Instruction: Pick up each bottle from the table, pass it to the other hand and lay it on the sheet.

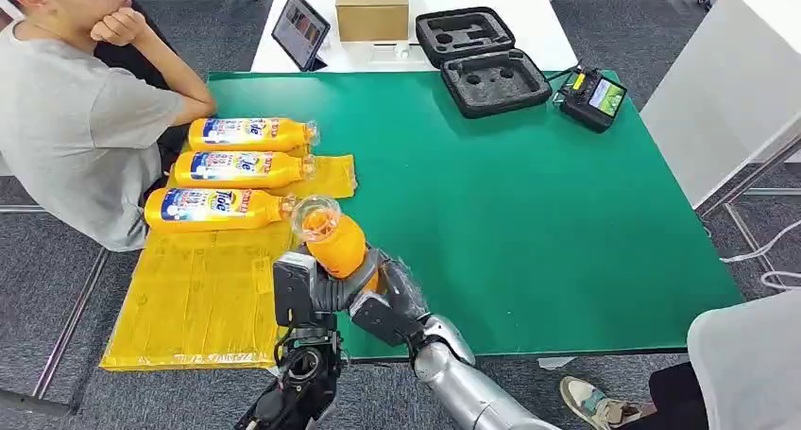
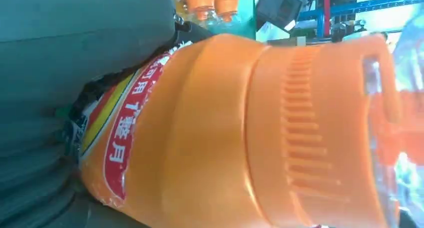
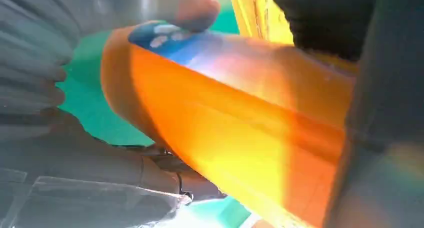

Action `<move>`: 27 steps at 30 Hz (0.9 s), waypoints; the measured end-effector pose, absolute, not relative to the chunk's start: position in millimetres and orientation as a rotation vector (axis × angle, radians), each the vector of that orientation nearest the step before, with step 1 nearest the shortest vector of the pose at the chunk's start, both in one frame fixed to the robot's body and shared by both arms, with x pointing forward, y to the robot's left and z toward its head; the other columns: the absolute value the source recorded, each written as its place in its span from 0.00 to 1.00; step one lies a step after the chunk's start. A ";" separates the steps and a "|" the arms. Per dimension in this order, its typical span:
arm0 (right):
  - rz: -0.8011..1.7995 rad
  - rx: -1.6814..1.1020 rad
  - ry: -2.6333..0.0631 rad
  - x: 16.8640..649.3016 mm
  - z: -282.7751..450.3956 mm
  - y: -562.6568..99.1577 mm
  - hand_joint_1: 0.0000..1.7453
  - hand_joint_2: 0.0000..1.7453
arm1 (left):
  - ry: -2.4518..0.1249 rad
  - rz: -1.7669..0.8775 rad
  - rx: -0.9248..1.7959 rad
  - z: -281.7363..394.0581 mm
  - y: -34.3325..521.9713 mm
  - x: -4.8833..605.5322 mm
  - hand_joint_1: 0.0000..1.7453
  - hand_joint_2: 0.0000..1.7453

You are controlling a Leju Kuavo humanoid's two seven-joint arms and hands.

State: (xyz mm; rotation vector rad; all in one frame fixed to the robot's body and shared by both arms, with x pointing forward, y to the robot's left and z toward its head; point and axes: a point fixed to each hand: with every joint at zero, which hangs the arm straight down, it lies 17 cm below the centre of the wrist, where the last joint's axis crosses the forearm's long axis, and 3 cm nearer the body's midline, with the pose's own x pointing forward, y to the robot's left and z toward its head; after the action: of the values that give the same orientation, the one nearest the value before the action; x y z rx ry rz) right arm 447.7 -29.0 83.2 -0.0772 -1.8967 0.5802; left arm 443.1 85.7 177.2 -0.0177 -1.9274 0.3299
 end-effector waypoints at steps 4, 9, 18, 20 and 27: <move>0.573 -0.071 -1.899 447.0 84.2 -27.1 0.00 1.00 | -1.933 0.334 -0.009 179.4 88.8 445.1 1.00 1.00; 0.565 -0.040 -1.884 445.7 81.4 -24.8 0.00 1.00 | -1.958 0.322 0.031 184.5 94.6 446.0 1.00 1.00; 0.478 -0.004 -1.804 440.3 58.7 -37.0 0.00 0.00 | -2.094 0.217 0.342 204.2 155.2 446.1 1.00 1.00; 0.466 -0.012 -1.782 436.2 49.1 -43.8 0.00 0.00 | -2.114 0.175 0.410 204.4 168.7 444.4 1.00 1.00; 0.376 -0.045 -1.719 426.8 24.2 -73.0 0.00 0.00 | -2.191 -0.558 0.980 199.8 184.3 443.8 1.00 1.00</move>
State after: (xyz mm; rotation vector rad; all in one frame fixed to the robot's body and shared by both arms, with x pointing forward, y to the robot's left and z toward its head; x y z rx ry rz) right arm 426.8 -73.0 24.2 -0.0450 -1.7188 0.3757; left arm 443.8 184.3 199.8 0.9796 -2.1908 -0.5579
